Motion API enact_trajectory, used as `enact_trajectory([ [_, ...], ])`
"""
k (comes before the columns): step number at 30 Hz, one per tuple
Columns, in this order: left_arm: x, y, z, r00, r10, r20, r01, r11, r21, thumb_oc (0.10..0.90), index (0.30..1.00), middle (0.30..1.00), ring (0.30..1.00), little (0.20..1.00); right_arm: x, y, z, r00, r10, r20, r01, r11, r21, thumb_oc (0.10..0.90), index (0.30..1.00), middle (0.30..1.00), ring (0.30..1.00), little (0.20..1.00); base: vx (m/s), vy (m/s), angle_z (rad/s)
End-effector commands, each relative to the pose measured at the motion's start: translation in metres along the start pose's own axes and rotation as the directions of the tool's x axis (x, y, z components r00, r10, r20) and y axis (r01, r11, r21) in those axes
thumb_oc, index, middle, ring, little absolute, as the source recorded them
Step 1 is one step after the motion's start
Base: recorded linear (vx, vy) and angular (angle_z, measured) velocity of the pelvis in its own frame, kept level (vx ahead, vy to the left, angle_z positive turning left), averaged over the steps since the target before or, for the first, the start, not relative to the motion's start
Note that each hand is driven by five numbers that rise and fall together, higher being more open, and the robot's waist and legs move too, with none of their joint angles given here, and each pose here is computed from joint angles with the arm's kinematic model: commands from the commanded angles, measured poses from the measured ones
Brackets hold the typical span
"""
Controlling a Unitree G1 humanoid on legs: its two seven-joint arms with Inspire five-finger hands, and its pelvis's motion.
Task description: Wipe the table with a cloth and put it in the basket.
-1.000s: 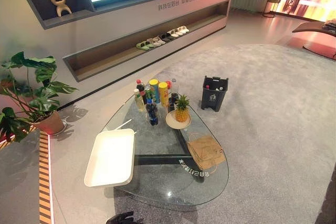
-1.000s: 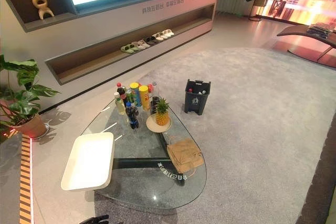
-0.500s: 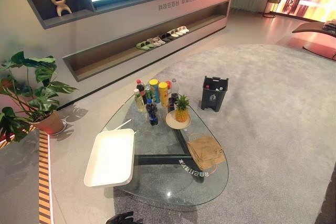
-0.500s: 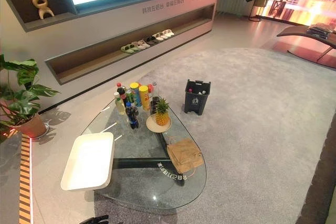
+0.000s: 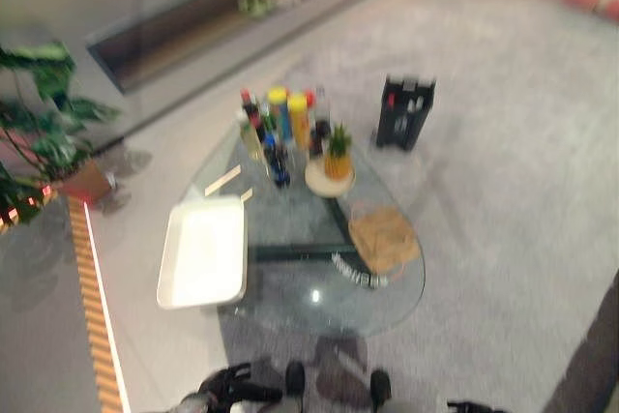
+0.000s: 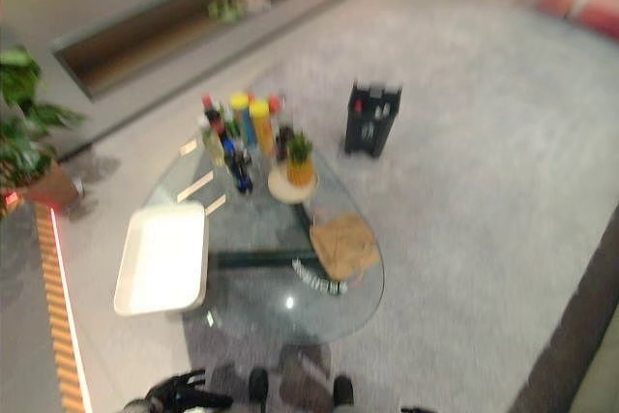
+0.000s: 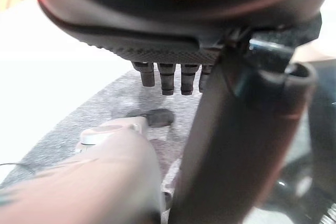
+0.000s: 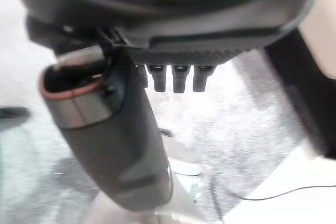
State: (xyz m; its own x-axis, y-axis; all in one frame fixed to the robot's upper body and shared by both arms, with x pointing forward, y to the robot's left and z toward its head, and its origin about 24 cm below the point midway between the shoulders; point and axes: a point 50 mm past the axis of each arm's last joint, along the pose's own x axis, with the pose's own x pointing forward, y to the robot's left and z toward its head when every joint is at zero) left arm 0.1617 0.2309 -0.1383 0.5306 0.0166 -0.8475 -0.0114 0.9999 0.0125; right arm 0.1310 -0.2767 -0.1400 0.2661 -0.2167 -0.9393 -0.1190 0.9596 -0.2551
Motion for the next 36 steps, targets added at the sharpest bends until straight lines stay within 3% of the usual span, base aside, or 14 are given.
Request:
enact_trajectory([
  [1,0.001,0.011,0.034,0.989,0.049,0.137,-0.043,0.998,-0.052,0.8,0.9,0.9,0.9,0.9,-0.001,-0.005,0.011,1.0,-0.024,0.001,0.024,0.999,-0.027,0.8,0.9,0.9,0.9,0.9,-0.17,0.0,0.01],
  [9,-0.004,0.021,0.093,0.937,0.097,0.335,-0.048,0.987,-0.151,0.8,0.9,0.9,0.9,0.9,-0.007,-0.019,0.051,0.987,-0.081,0.136,0.082,0.997,-0.004,0.8,0.9,0.9,0.9,0.9,-0.12,-0.014,-0.01],
  [15,-0.008,0.027,0.114,0.908,0.117,0.402,-0.048,0.983,-0.176,0.8,0.9,0.9,0.9,0.9,-0.013,-0.029,0.072,0.962,-0.131,0.239,0.125,0.991,0.041,0.8,0.9,0.9,0.9,0.9,-0.13,-0.051,0.05],
  [22,-0.01,0.027,0.123,0.891,0.124,0.436,-0.035,0.978,-0.205,0.8,0.9,0.9,0.9,0.9,-0.021,-0.035,0.095,0.9,-0.227,0.372,0.211,0.974,0.085,0.8,0.9,0.9,0.9,0.9,-0.03,-0.051,0.17],
  [29,-0.01,0.026,0.118,0.887,0.126,0.445,-0.016,0.97,-0.244,0.8,0.9,0.9,0.9,0.9,-0.035,-0.046,0.118,0.776,-0.375,0.507,0.341,0.926,0.163,0.8,0.9,0.9,0.9,0.9,-0.02,-0.004,-0.04],
  [36,-0.01,0.028,0.113,0.889,0.134,0.438,-0.021,0.967,-0.253,0.8,0.9,0.9,0.9,0.9,-0.037,-0.047,0.121,0.762,-0.374,0.529,0.334,0.926,0.174,0.8,0.9,0.9,0.9,0.9,0.0,-0.018,0.0],
])
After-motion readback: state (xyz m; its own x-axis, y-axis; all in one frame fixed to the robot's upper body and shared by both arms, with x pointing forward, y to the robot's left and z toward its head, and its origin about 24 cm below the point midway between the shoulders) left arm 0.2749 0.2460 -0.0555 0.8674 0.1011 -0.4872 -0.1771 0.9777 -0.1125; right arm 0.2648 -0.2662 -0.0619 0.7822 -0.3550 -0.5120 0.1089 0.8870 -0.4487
